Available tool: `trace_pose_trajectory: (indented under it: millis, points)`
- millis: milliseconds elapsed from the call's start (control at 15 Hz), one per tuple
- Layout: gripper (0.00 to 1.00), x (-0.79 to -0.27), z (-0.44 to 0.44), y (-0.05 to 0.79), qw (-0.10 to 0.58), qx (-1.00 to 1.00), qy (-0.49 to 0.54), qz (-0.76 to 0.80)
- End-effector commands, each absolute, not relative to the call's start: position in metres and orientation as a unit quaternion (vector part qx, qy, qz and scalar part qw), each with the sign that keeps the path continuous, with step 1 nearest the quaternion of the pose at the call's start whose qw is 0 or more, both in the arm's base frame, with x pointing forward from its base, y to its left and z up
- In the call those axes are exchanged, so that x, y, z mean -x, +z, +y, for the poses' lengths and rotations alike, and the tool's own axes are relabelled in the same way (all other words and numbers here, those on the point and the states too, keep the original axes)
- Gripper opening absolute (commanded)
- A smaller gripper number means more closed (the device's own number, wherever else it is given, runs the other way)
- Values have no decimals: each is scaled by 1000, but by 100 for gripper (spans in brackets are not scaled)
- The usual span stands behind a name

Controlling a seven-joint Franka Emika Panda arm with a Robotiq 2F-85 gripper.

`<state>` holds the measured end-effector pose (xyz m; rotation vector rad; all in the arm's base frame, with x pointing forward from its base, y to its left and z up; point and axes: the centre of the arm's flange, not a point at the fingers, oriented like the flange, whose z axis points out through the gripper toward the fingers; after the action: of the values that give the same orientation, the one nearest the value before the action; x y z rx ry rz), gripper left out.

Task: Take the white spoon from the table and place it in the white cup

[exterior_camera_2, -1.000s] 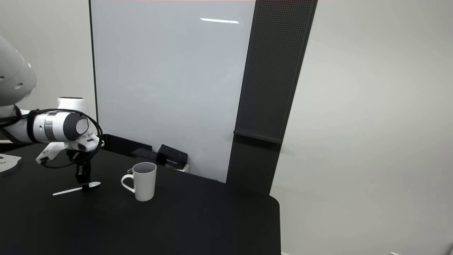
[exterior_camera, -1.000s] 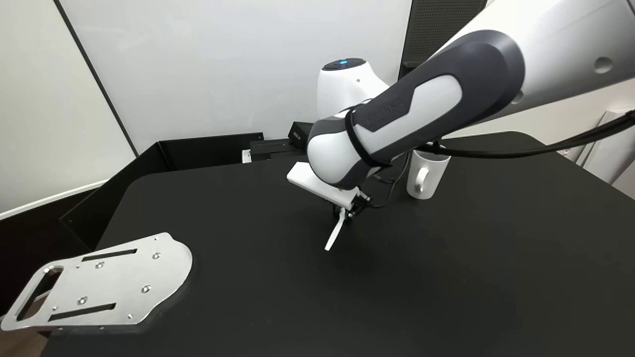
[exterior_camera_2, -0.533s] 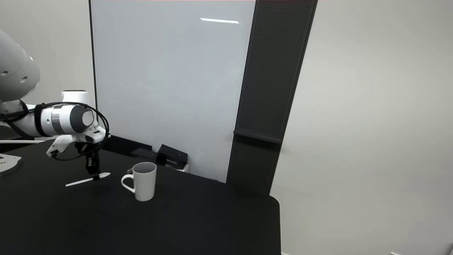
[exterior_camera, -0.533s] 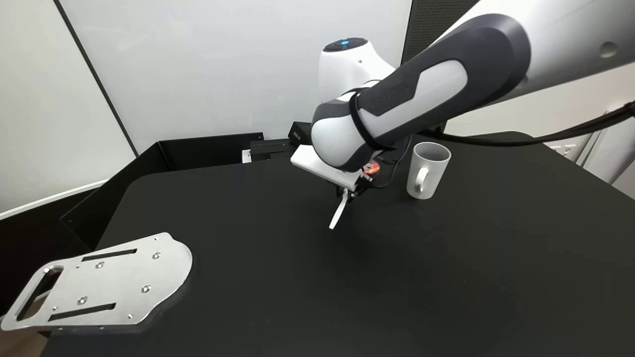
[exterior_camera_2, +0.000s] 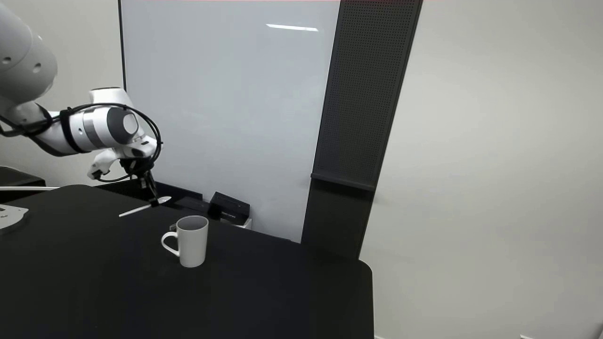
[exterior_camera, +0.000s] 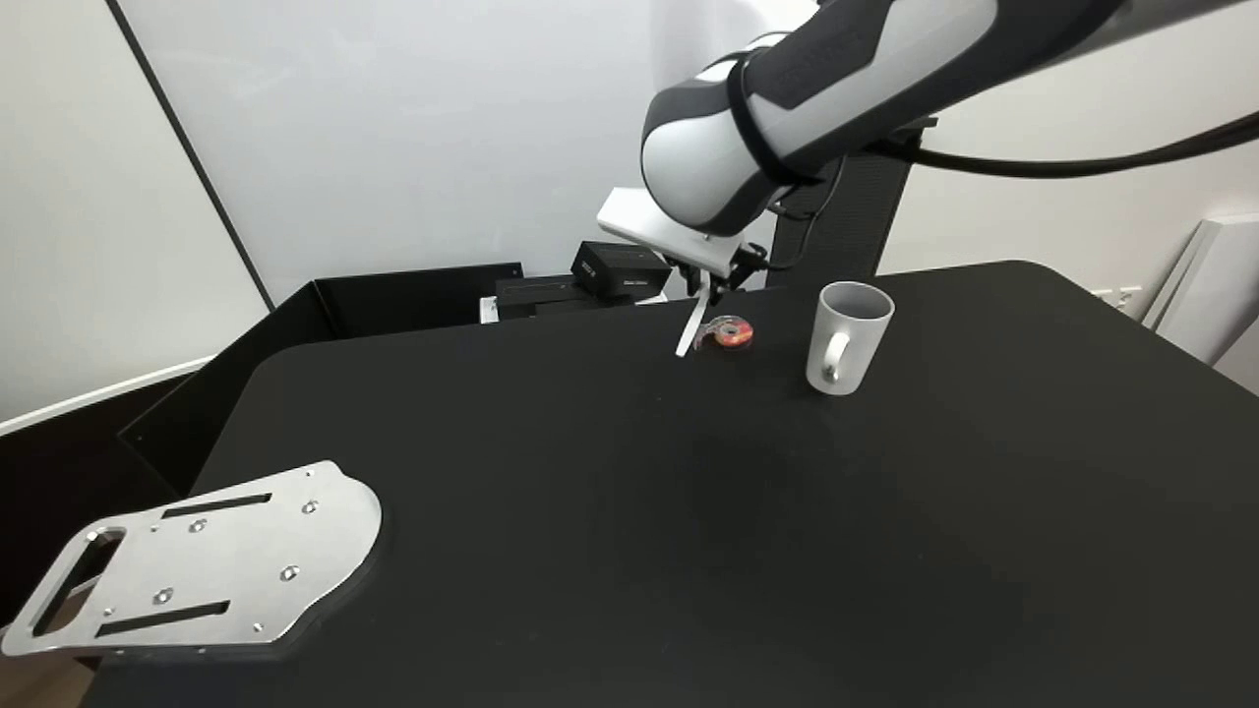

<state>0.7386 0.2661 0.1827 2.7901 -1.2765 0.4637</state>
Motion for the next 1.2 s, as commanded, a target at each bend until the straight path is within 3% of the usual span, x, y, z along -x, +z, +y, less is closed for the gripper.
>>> trace_pose_trajectory:
  millis: [0, 467, 1133]
  points:
    - [7, -739, 246, 228, 52, -896, 195, -396]
    - [7, -739, 187, 276, 87, -882, 256, -386]
    - [7, -718, 149, 265, 103, -863, 364, -334]
